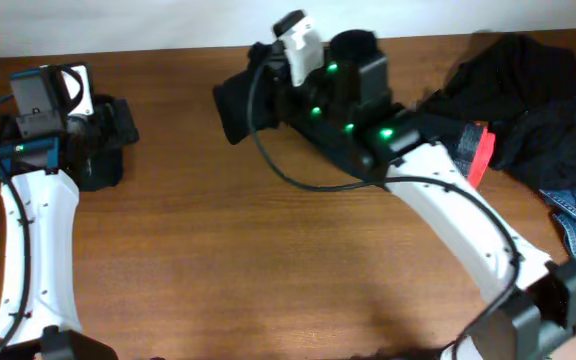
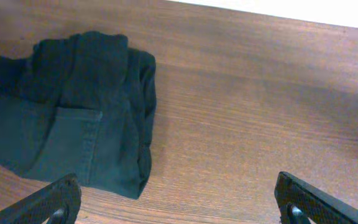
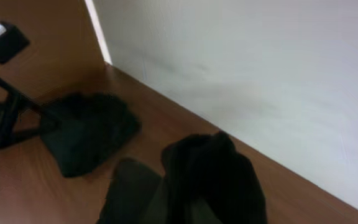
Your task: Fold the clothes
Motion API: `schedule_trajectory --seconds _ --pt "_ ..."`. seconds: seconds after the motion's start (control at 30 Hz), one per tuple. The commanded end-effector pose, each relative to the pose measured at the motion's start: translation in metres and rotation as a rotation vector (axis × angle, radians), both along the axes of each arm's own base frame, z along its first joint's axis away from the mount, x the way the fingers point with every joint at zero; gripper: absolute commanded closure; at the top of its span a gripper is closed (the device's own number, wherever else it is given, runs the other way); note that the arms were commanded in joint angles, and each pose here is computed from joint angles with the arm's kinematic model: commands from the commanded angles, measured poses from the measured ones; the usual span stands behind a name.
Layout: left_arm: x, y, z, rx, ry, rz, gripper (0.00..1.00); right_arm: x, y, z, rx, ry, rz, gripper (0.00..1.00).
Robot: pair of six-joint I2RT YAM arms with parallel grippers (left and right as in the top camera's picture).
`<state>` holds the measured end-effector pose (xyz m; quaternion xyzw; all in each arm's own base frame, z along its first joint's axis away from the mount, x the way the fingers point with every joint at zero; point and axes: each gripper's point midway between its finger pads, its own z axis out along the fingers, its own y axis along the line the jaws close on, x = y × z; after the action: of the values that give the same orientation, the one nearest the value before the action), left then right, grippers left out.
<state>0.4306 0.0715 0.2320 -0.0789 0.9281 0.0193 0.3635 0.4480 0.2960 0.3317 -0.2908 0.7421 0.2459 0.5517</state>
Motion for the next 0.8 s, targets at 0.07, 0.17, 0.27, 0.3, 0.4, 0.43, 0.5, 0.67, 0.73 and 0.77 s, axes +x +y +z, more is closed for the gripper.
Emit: schedule_trajectory --seconds 0.07,0.17,0.27,0.3,0.4,0.43,0.5,0.67,0.73,0.77 --pt "-0.001 0.004 0.020 0.007 -0.046 0.018 0.01 0.015 0.018 -0.006 0.033 -0.007 -0.016 0.96" --pt "-0.002 0.007 0.019 0.022 -0.041 0.034 0.01 0.022 0.036 -0.023 0.047 -0.005 0.003 0.96" --pt "-0.004 0.012 0.018 0.039 -0.029 0.052 0.01 0.026 0.054 -0.041 0.054 0.004 0.020 0.96" --pt "-0.005 0.013 0.017 0.039 -0.026 0.054 0.01 0.027 0.060 -0.047 0.065 0.013 0.024 0.96" --pt "-0.006 0.017 0.017 0.038 -0.025 0.065 0.01 0.028 0.074 -0.062 0.090 0.041 0.034 0.96" --pt "-0.006 0.018 0.018 0.038 -0.025 0.068 0.01 0.029 0.076 -0.065 0.092 0.045 0.035 0.96" --pt "-0.008 0.023 0.018 0.038 -0.026 0.079 0.01 0.026 0.089 -0.074 0.096 0.047 0.052 0.96" --pt "-0.010 0.027 0.019 0.039 -0.026 0.090 0.00 0.027 0.092 -0.068 0.099 0.031 0.036 0.23" --pt "-0.010 0.027 0.019 0.039 -0.026 0.090 0.01 0.035 0.079 -0.056 0.106 0.023 0.002 0.01" --pt "-0.010 0.027 0.019 0.038 -0.026 0.090 0.01 0.043 0.062 -0.047 0.116 0.037 -0.047 0.01"
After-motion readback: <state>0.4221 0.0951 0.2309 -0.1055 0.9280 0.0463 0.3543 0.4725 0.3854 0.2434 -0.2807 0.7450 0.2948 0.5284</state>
